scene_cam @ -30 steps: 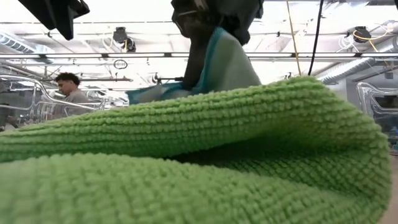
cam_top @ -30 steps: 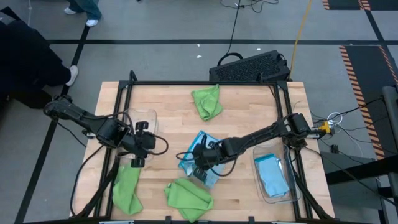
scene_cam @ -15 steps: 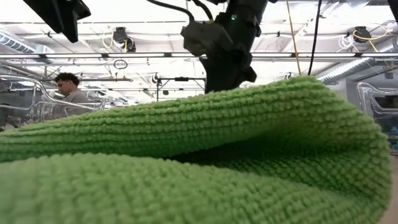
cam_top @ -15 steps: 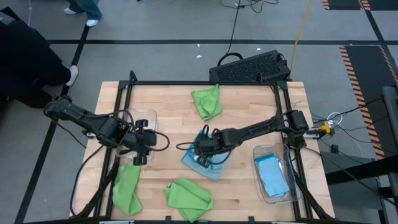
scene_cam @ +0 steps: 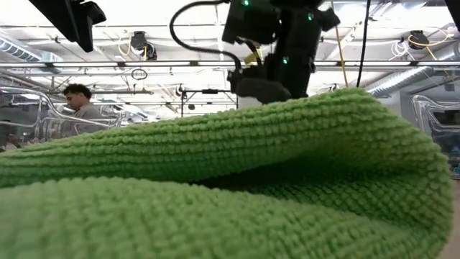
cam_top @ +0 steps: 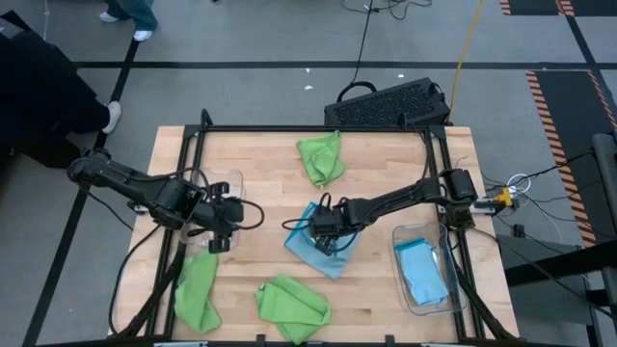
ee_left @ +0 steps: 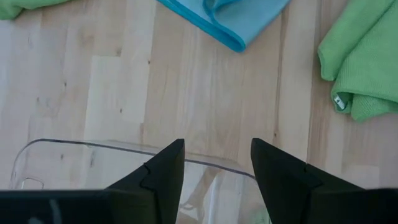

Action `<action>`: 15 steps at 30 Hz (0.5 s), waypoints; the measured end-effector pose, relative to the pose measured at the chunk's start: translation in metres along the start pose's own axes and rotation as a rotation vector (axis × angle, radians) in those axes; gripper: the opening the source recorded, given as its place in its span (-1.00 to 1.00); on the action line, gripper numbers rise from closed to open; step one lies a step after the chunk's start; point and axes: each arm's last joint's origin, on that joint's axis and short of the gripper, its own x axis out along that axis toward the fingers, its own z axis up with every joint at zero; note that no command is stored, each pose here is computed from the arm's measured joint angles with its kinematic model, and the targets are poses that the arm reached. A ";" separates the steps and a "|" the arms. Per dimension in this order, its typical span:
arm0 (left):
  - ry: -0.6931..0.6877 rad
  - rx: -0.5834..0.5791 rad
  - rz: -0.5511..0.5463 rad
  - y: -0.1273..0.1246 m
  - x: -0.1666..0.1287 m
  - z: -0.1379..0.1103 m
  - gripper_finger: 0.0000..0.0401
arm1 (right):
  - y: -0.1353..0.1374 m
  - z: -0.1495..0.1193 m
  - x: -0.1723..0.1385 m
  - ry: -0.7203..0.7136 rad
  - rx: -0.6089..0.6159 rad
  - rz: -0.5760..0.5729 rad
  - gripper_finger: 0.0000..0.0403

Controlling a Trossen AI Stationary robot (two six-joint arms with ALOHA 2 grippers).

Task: Sort microfiber towel by color & place in baskets
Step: Fold the blue microfiber towel

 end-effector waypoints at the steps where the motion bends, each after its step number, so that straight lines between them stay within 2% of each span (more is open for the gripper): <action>1: 0.005 0.002 0.002 0.000 0.000 -0.001 -0.06 | -0.001 -0.002 0.003 -0.003 0.002 0.002 -0.98; 10: 0.010 0.052 0.004 0.000 0.000 -0.001 -0.06 | 0.002 0.002 0.003 -0.076 -0.043 0.054 -0.98; 15: 0.010 0.034 0.003 0.000 0.000 -0.001 -0.06 | 0.001 0.005 -0.004 -0.104 -0.080 0.068 -0.98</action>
